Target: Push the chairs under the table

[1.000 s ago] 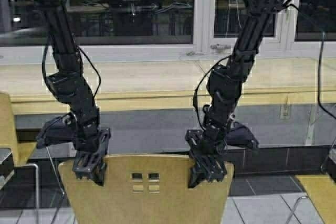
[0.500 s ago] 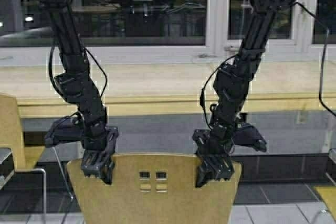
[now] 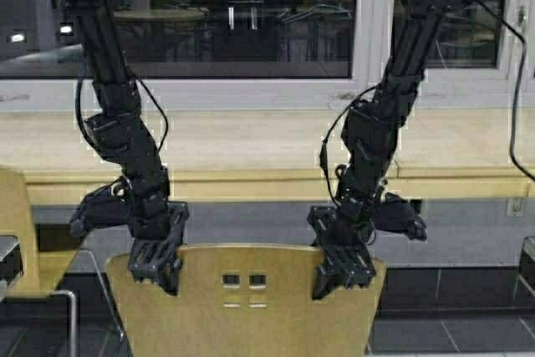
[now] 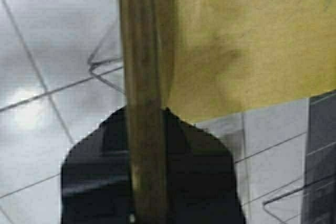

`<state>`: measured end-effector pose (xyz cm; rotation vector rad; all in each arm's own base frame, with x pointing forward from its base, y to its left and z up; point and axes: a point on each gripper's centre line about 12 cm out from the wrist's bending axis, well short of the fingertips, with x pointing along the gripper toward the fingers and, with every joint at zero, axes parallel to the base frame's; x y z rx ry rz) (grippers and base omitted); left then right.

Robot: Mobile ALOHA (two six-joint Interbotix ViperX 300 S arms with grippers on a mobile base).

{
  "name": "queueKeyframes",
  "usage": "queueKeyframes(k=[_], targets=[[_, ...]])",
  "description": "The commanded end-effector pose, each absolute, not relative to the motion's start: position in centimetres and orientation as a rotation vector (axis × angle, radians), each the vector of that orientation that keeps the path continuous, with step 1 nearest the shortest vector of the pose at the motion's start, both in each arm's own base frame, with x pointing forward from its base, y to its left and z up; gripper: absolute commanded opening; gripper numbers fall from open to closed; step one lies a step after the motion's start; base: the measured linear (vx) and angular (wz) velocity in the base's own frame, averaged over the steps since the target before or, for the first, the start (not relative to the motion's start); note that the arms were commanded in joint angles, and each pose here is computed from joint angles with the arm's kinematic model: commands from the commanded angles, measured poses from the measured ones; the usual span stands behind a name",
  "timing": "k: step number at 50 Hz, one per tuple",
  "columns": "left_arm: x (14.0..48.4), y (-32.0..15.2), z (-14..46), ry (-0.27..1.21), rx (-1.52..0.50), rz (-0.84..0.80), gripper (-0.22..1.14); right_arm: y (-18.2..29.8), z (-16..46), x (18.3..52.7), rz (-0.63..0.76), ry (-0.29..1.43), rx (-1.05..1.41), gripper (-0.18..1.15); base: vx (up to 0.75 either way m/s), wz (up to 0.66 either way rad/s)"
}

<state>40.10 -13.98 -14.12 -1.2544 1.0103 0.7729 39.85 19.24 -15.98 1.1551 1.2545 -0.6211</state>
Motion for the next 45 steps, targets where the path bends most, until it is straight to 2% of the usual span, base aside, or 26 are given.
queueKeyframes(k=[1,15,35,45], targets=[[41.6,-13.9,-13.5,0.982,-1.248,0.73,0.03,20.0,-14.8,40.5,-0.534,1.249,1.091,0.04,0.29,-0.04],[41.2,-14.0,-13.2,1.007,-1.237,0.725,0.03,19.5,-14.6,39.6,-0.52,1.27,1.043,0.04,0.31,0.01],[39.0,-14.5,-12.3,1.059,-1.169,0.703,0.03,18.5,-14.8,37.5,-0.523,1.305,0.967,0.04,0.33,0.06],[40.4,-14.9,-12.1,1.03,-1.187,0.681,0.03,18.3,-14.7,38.1,-0.52,1.282,0.974,0.04,0.27,0.0]])
